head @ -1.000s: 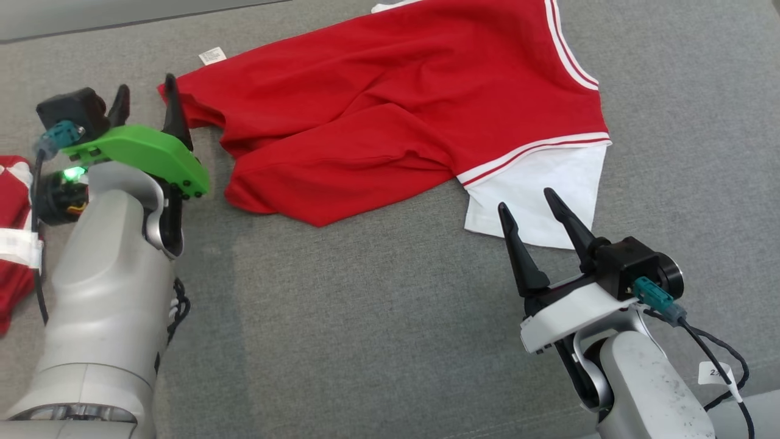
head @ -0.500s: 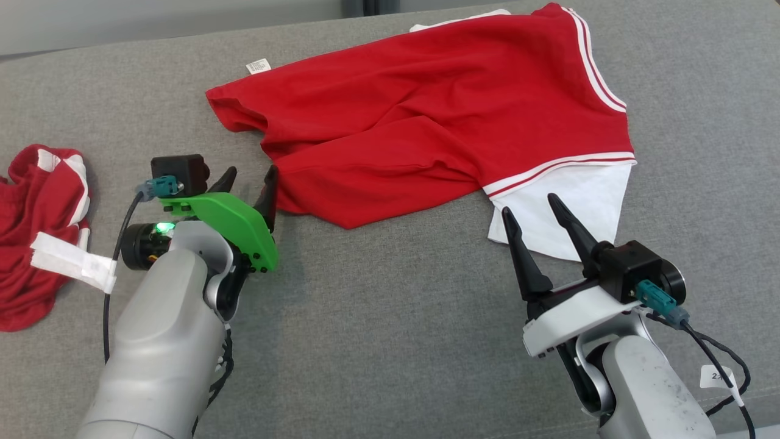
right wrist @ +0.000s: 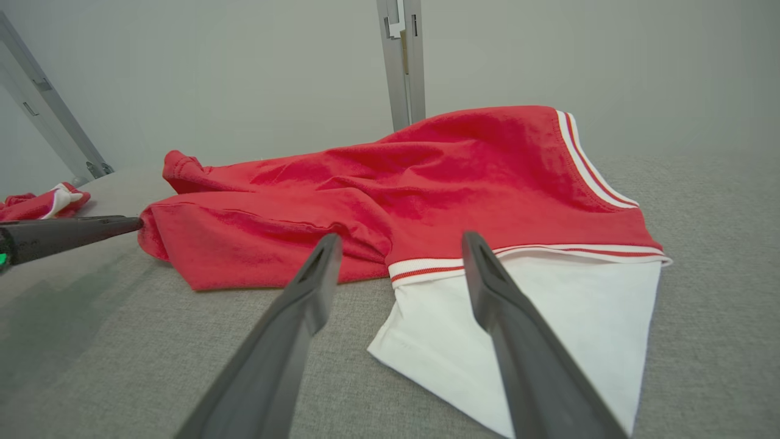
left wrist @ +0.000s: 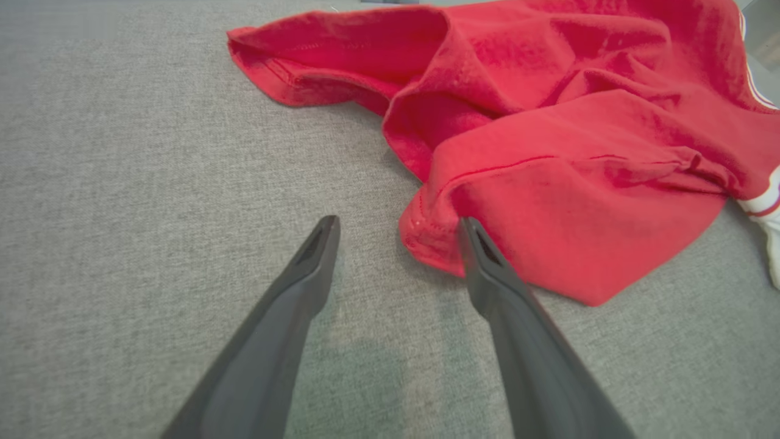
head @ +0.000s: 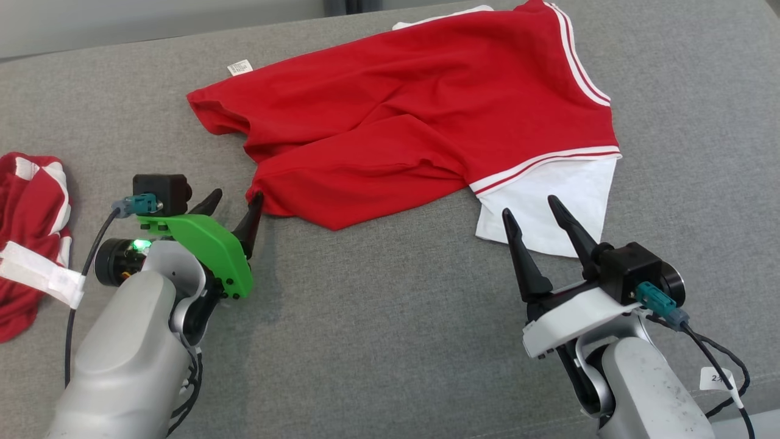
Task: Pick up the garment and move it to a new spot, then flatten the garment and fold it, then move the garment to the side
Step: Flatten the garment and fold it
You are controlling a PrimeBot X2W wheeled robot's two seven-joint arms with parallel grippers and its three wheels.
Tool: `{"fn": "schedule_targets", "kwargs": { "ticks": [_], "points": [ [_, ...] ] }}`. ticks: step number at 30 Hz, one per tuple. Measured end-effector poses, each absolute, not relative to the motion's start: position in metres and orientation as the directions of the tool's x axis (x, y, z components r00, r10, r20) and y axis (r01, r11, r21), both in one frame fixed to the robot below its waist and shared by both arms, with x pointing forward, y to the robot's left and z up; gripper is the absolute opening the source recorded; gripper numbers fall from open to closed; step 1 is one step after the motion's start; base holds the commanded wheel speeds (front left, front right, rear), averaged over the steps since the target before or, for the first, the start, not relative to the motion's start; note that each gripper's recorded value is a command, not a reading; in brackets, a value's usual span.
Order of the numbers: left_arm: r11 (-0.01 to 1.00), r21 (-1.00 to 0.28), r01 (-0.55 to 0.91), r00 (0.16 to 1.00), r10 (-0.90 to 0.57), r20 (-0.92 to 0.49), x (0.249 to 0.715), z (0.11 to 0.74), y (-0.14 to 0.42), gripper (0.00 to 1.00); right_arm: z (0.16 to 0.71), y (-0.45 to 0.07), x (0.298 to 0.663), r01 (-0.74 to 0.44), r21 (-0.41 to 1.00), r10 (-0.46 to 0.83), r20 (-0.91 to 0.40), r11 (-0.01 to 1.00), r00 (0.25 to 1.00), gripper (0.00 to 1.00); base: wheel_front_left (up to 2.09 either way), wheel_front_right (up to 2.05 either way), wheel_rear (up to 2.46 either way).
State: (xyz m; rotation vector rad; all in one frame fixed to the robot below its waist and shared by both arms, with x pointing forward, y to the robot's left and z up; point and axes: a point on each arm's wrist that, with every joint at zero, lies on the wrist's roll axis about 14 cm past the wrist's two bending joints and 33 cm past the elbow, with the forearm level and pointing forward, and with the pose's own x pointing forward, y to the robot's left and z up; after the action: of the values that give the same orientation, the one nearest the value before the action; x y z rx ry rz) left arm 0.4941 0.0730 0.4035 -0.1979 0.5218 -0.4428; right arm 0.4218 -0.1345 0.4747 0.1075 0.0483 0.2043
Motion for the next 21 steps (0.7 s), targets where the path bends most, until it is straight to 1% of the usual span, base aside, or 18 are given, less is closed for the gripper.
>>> {"fn": "schedule_targets", "kwargs": {
  "ticks": [7,14,17,18,19,20,21],
  "points": [
    [0.883,-0.295,0.364,0.743,-0.467,-0.479,0.491,0.388,0.068,1.00,0.470,-0.137,0.422,-0.190,0.114,0.196,-0.049,0.975,0.979,1.00,0.00,0.00,0.00],
    [0.878,-0.289,0.381,0.734,-0.477,-0.484,0.497,0.386,0.061,1.00,0.466,-0.142,0.423,-0.177,0.115,0.184,-0.056,0.977,0.981,1.00,0.00,0.00,0.00],
    [0.876,-0.281,0.393,0.744,-0.482,-0.462,0.502,0.391,0.058,1.00,0.466,-0.142,0.423,-0.176,0.115,0.183,-0.057,0.978,0.981,1.00,0.00,0.00,0.00],
    [0.875,-0.278,0.396,0.746,-0.483,-0.459,0.503,0.393,0.058,0.93,0.465,-0.142,0.423,-0.175,0.115,0.183,-0.058,0.978,0.981,1.00,0.00,0.00,0.00],
    [0.874,-0.275,0.400,0.746,-0.485,-0.457,0.504,0.393,0.057,0.89,0.465,-0.142,0.423,-0.175,0.116,0.183,-0.058,0.978,0.981,1.00,0.00,0.00,0.00],
    [0.873,-0.273,0.405,0.747,-0.488,-0.452,0.503,0.394,0.056,0.80,0.465,-0.142,0.423,-0.176,0.116,0.184,-0.059,0.978,0.981,1.00,0.00,0.00,0.00],
    [0.871,-0.271,0.410,0.742,-0.491,-0.457,0.502,0.393,0.055,0.56,0.465,-0.141,0.423,-0.177,0.116,0.185,-0.059,0.977,0.981,1.00,0.00,0.00,0.00]
  ]
}}
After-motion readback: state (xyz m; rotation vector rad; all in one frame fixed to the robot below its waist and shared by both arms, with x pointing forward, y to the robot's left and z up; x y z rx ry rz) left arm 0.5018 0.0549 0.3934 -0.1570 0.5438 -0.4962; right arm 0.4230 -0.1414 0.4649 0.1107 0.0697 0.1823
